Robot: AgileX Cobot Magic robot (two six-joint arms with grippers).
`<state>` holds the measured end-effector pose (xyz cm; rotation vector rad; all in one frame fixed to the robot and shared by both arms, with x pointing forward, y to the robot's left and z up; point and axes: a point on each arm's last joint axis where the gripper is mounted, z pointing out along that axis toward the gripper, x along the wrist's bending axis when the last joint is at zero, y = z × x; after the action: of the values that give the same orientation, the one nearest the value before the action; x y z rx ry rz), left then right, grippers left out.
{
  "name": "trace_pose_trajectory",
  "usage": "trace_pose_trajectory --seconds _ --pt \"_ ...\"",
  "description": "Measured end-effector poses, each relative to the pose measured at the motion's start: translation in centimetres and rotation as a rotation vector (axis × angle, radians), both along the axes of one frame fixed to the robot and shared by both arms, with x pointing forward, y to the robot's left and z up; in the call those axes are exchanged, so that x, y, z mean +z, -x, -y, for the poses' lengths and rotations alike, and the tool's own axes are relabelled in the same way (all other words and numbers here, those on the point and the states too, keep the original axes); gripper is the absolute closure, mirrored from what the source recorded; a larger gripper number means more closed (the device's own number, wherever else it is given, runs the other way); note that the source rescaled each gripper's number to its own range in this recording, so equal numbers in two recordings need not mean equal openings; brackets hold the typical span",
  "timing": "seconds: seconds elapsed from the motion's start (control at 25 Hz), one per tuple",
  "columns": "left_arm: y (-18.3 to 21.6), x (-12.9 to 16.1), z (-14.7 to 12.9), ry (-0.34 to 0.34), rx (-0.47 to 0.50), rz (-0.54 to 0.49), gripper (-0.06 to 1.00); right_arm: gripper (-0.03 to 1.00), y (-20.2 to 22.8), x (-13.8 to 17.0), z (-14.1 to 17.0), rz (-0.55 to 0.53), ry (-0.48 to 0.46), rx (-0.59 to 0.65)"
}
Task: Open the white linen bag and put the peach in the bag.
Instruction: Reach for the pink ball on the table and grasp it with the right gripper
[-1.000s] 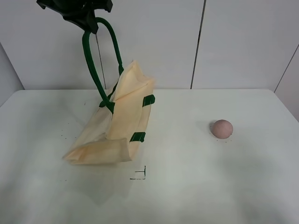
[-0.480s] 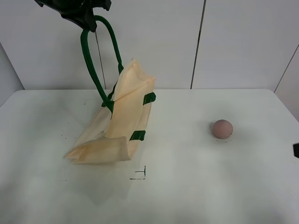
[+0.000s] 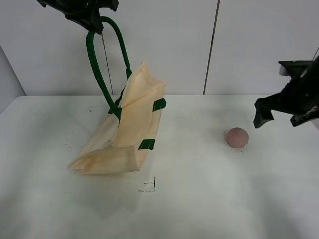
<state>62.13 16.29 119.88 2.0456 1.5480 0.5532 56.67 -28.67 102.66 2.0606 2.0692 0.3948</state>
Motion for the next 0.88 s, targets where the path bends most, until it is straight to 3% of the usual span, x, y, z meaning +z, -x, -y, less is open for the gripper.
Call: trace_pose_trajectory --seconds 0.28,0.6,0.88 --pt "0.0 0.0 0.0 0.001 0.000 0.000 0.94 -0.03 -5.5 -4.9 -2.9 -0.053 0.003 0.078" --pt "0.0 0.0 0.0 0.001 0.000 0.000 0.94 -0.03 -7.8 -9.9 -3.0 -0.021 0.024 0.077" --pt "0.0 0.0 0.0 0.001 0.000 0.000 0.94 -0.03 -8.3 -13.8 -3.0 -0.072 0.031 0.078"
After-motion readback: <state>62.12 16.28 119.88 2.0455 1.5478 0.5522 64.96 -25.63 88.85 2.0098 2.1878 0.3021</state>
